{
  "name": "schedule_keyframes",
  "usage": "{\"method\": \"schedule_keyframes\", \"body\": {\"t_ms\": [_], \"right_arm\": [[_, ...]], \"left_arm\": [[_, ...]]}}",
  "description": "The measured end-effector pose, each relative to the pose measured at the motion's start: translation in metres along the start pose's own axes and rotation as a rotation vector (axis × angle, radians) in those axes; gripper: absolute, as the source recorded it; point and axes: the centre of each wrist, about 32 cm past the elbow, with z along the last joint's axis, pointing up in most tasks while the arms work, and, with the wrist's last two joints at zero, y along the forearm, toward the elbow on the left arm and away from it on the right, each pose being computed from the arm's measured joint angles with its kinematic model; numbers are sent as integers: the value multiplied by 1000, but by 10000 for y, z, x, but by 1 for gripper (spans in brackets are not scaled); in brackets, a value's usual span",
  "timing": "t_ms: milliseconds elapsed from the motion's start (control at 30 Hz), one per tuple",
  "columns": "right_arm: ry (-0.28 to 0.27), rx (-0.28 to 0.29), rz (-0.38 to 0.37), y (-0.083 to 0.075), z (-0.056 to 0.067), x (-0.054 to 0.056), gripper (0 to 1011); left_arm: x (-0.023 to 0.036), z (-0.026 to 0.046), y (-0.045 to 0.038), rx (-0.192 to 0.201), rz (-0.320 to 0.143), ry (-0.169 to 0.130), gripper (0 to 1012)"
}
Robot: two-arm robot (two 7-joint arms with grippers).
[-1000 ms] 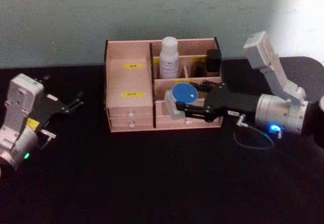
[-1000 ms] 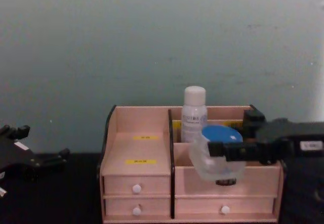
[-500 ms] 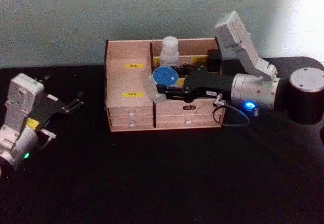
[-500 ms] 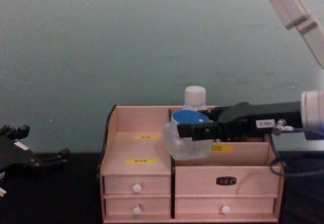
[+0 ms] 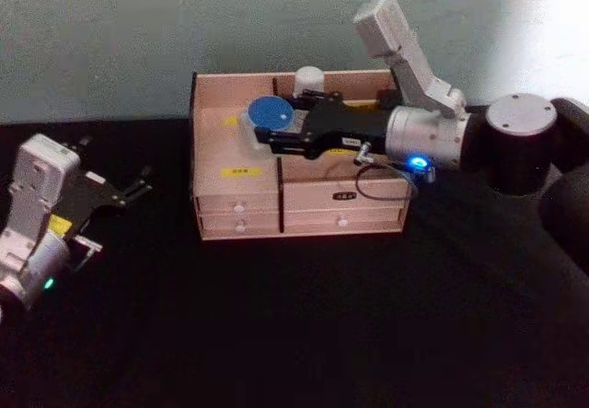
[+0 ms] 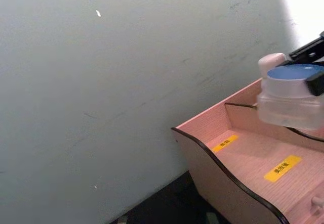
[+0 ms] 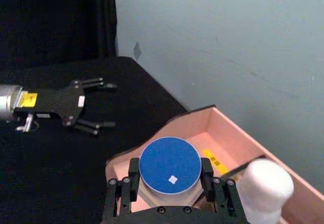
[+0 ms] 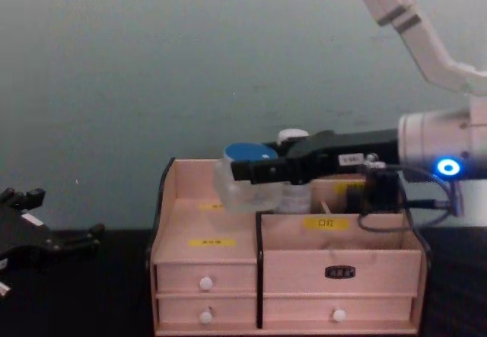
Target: Pick up the facial cleanser and watermelon frost from the table and place them into the tiered storage box.
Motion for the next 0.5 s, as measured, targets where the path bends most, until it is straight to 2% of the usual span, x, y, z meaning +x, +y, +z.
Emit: {"method": "schedule_keyframes", "body": {"t_ms": [200, 500], "right_arm": [[4, 3, 11, 188, 38, 4, 722], [30, -21, 7, 400, 7, 13, 722]], "left_arm": [[0, 0, 0, 0, 0, 0, 1001], [0, 0, 0, 0, 0, 0, 1001]]}}
